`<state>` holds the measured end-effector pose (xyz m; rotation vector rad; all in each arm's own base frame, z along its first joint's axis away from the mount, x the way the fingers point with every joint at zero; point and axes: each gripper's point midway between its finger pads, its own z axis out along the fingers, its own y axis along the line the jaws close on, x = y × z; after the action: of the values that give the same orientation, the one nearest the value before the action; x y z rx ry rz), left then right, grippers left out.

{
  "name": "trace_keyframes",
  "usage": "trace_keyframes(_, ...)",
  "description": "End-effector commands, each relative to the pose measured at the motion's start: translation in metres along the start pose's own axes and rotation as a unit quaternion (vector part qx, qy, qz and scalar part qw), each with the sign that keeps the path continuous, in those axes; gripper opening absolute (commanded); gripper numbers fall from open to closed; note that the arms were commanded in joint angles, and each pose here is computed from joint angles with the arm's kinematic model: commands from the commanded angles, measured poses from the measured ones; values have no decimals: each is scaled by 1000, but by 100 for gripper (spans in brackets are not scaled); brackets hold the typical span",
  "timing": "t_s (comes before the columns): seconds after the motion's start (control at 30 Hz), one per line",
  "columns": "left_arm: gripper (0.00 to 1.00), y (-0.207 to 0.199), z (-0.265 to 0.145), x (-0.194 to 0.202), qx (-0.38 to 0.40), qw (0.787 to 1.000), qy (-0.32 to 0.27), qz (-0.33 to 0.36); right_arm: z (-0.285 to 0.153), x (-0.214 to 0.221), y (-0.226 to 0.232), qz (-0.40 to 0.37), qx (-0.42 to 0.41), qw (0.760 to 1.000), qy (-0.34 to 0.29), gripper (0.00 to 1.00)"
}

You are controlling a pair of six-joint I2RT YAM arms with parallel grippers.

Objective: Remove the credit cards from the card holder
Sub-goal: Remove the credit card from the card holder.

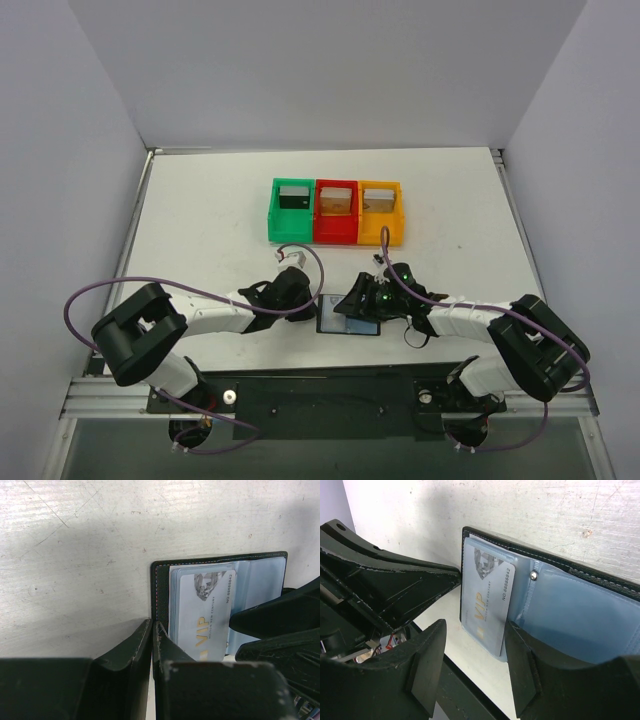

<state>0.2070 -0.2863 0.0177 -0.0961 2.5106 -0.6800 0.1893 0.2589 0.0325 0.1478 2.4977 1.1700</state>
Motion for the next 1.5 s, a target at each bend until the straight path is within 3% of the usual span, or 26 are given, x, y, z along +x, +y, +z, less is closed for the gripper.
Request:
trace_keyframes(0.0,16,35,-1,28,-62,997,46,19,1,-7,10,-8,-17,1000,-10,46)
trace_keyframes(1.47,16,34,0,32,-58,997,46,17,5,4,-2,8,-4,1000,10,46)
